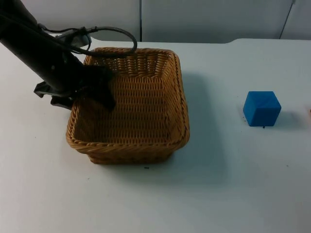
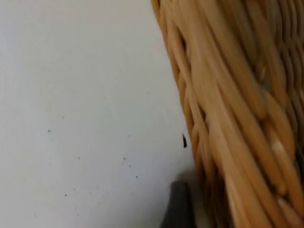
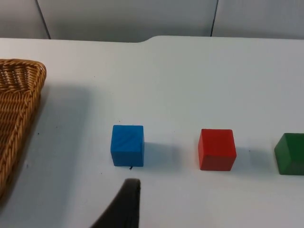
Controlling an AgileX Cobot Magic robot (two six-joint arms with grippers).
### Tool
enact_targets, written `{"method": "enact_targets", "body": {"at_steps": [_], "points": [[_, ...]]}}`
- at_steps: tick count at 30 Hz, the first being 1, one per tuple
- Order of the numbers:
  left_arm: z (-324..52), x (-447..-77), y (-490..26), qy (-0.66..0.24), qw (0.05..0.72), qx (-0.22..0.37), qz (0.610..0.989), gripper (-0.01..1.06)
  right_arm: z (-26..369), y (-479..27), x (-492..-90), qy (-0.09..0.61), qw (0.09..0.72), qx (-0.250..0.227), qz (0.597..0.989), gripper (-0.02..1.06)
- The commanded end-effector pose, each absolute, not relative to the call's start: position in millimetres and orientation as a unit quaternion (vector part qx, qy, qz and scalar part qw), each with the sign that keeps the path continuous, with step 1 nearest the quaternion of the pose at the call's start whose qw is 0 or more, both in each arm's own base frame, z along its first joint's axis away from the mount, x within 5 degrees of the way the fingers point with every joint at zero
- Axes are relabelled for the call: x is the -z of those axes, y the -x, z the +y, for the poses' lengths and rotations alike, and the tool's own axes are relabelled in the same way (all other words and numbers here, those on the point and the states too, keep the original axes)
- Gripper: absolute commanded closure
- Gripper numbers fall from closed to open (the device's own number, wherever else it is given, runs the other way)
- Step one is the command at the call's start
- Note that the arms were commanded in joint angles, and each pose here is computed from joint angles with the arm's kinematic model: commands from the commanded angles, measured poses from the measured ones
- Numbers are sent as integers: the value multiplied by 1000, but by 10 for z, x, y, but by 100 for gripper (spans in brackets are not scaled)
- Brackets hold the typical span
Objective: Pick up the basket with the left hand and place the blue cube into the basket with the right hand.
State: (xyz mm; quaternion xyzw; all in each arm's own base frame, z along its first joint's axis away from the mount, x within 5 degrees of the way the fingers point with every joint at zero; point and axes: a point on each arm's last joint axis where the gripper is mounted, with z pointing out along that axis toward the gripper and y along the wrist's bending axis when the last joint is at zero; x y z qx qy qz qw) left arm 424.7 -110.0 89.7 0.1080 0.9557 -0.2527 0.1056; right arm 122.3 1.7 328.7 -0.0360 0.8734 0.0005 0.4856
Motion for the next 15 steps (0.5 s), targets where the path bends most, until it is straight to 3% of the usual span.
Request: {"method": "enact_targets", "body": {"at_steps": [1, 7, 10, 15], "points": [[-1137, -915, -4262, -101, 111, 256, 955, 47, 12, -1238, -3317, 33, 494, 0, 869, 0], [-1134, -914, -4268, -100, 114, 254, 955, 65, 12, -1239, -3319, 33, 495, 0, 869, 0], [-1128, -914, -4283, -82, 117, 252, 957, 79, 12, -1239, -3319, 31, 494, -1, 869, 0], [-1139, -922, -4290, -73, 119, 260, 956, 83, 12, -1240, -3320, 31, 495, -1, 868, 0]]}}
